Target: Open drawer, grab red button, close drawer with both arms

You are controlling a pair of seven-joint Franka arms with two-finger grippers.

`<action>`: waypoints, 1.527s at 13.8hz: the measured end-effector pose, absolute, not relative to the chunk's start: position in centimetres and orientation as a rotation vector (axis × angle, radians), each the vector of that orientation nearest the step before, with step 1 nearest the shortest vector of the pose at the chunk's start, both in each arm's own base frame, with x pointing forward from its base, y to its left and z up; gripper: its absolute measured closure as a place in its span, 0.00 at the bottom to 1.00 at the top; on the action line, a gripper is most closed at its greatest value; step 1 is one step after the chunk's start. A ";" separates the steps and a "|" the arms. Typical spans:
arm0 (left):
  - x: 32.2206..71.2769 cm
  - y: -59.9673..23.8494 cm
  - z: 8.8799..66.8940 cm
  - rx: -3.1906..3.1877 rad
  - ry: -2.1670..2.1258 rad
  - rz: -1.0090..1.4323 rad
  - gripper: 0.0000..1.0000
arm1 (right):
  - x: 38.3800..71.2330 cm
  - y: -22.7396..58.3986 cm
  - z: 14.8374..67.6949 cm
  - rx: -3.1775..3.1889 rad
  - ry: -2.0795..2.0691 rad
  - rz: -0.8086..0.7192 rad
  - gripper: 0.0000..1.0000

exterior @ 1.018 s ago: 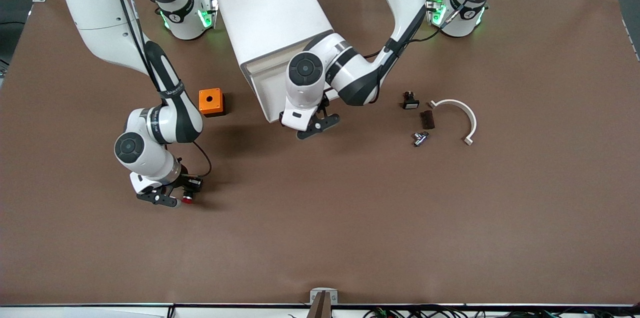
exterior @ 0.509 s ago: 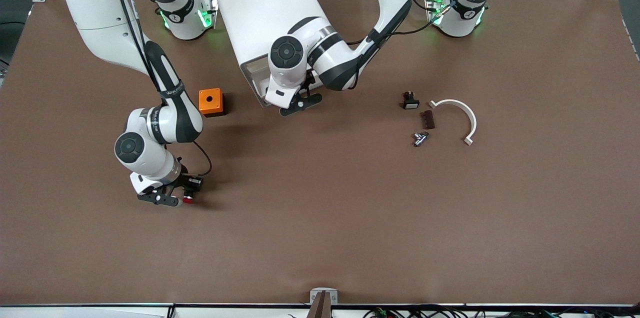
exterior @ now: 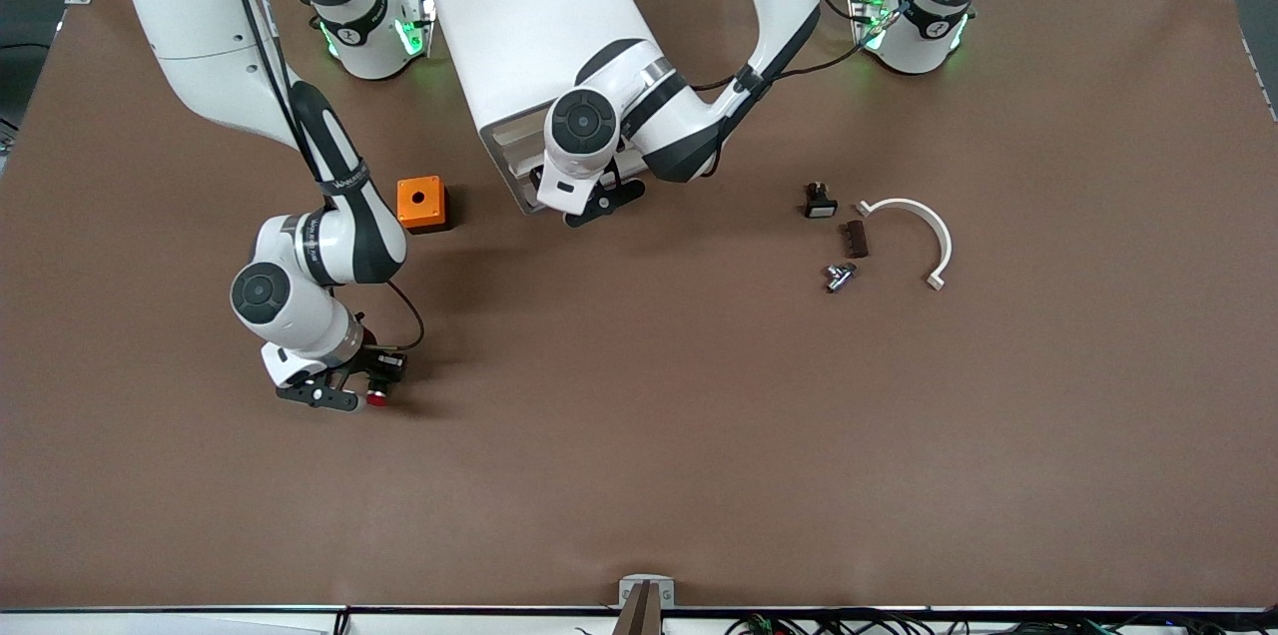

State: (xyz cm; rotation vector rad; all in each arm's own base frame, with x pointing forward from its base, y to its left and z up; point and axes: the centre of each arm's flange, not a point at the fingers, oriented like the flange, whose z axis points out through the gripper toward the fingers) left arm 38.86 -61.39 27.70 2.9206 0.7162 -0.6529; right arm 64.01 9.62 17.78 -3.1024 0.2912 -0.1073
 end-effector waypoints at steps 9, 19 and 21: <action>38.9 -60.8 26.9 2.854 0.796 -0.784 0.00 | 63.6 10.8 18.9 -3.103 0.267 -0.013 0.12; 50.2 -50.1 39.9 2.921 0.805 -0.446 0.00 | 61.1 3.3 43.6 -3.146 0.103 0.233 0.00; 52.5 -44.5 46.4 2.958 0.729 -0.369 0.00 | 59.9 1.1 47.9 -3.156 0.048 0.264 0.00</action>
